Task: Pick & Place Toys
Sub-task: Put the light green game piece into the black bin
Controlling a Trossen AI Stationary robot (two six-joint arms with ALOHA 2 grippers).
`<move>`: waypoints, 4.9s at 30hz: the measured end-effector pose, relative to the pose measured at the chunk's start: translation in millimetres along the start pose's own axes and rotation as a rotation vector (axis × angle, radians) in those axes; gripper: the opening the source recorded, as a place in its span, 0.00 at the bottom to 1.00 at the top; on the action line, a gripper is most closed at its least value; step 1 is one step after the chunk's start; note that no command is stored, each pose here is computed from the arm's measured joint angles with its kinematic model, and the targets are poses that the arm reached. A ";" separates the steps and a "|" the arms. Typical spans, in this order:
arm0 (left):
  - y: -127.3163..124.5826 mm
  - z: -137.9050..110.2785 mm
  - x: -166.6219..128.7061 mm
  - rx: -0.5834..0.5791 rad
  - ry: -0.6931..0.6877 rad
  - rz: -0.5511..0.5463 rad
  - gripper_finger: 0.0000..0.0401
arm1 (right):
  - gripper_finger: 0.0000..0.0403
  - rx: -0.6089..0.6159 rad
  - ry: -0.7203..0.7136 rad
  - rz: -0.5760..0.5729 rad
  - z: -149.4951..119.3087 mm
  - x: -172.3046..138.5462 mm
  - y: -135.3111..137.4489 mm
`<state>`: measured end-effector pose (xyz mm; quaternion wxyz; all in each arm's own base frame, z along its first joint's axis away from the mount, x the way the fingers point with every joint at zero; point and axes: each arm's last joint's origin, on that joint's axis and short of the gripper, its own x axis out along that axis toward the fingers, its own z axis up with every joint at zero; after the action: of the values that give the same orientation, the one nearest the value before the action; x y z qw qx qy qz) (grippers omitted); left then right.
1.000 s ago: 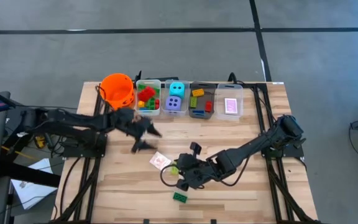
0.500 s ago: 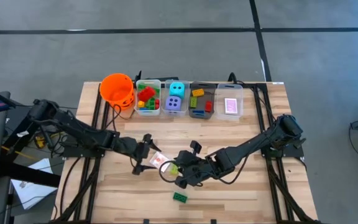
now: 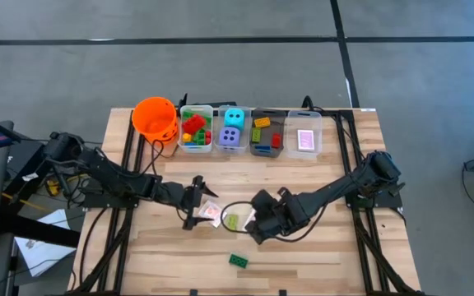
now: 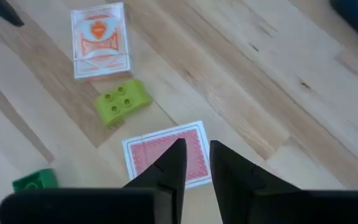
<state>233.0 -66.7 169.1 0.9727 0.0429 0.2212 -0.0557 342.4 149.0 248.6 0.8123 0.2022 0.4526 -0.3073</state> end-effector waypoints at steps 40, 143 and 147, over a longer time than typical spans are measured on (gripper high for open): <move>-23.9 -42.4 97.0 -0.018 0.194 -0.029 0.99 | 0.51 -0.125 -0.181 -0.071 -8.7 -8.4 3.5; -21.5 -31.4 99.5 0.122 0.066 -0.213 0.01 | 0.50 -0.114 -0.184 -0.065 -8.2 -8.5 4.1; -21.5 -30.6 99.5 0.122 0.057 -0.213 0.01 | 0.50 -0.113 -0.184 -0.065 -8.2 -8.5 4.1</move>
<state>306.4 -93.6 97.1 0.9501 0.0800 0.2482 -0.1709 336.8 159.6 251.9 0.8501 0.1121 0.3991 -0.3248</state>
